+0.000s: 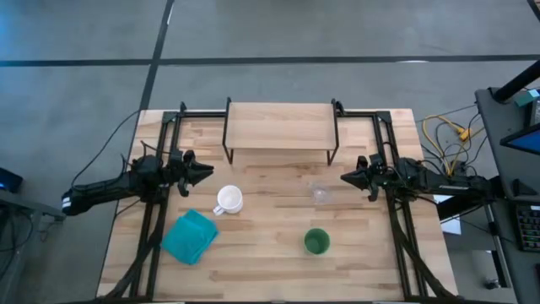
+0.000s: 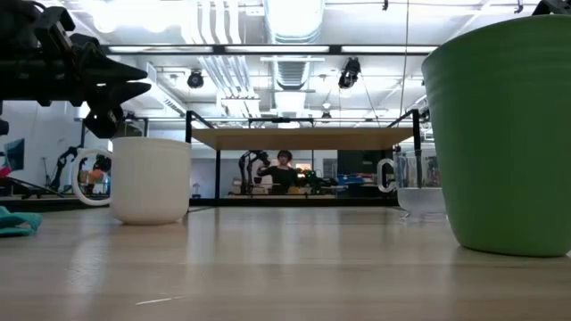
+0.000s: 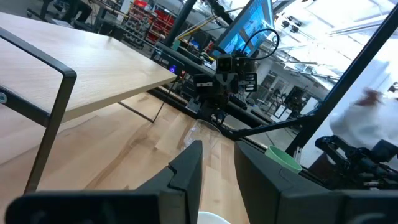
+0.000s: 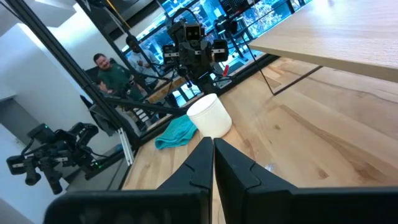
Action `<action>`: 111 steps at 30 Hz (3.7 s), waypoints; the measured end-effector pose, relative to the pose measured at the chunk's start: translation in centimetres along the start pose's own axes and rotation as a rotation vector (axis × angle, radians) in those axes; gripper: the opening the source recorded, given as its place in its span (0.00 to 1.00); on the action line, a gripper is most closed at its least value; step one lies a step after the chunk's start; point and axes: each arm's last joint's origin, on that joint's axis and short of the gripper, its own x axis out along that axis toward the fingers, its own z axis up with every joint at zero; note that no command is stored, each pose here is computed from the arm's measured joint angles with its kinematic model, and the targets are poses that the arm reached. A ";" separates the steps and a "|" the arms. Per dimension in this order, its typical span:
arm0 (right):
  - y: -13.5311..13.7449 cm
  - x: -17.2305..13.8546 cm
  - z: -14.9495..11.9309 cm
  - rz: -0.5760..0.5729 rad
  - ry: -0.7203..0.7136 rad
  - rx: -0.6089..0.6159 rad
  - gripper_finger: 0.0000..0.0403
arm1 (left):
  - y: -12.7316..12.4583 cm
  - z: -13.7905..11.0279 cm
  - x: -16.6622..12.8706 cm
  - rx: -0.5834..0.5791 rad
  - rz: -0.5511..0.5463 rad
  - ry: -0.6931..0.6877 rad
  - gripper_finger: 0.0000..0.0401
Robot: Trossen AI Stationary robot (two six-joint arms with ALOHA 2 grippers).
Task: Stack small to large cups/mugs on shelf
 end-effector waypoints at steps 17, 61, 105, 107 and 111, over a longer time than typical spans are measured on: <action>0.0 0.0 0.0 0.000 0.000 0.000 0.02 | 0.0 0.0 0.0 0.000 0.000 0.000 0.20; 0.0 0.0 0.4 -0.028 -0.059 0.016 0.02 | -0.5 1.1 0.0 0.011 -0.014 -0.107 0.20; 15.0 2.8 23.2 -0.103 0.271 -0.164 0.02 | -17.2 20.0 20.5 0.323 -0.200 0.403 0.20; 14.9 3.7 23.3 -0.119 0.302 -0.161 0.02 | -17.7 19.2 21.4 0.323 -0.213 0.426 0.20; 14.7 5.1 23.1 -0.157 0.375 -0.154 0.02 | -18.8 17.7 22.7 0.346 -0.249 0.465 0.20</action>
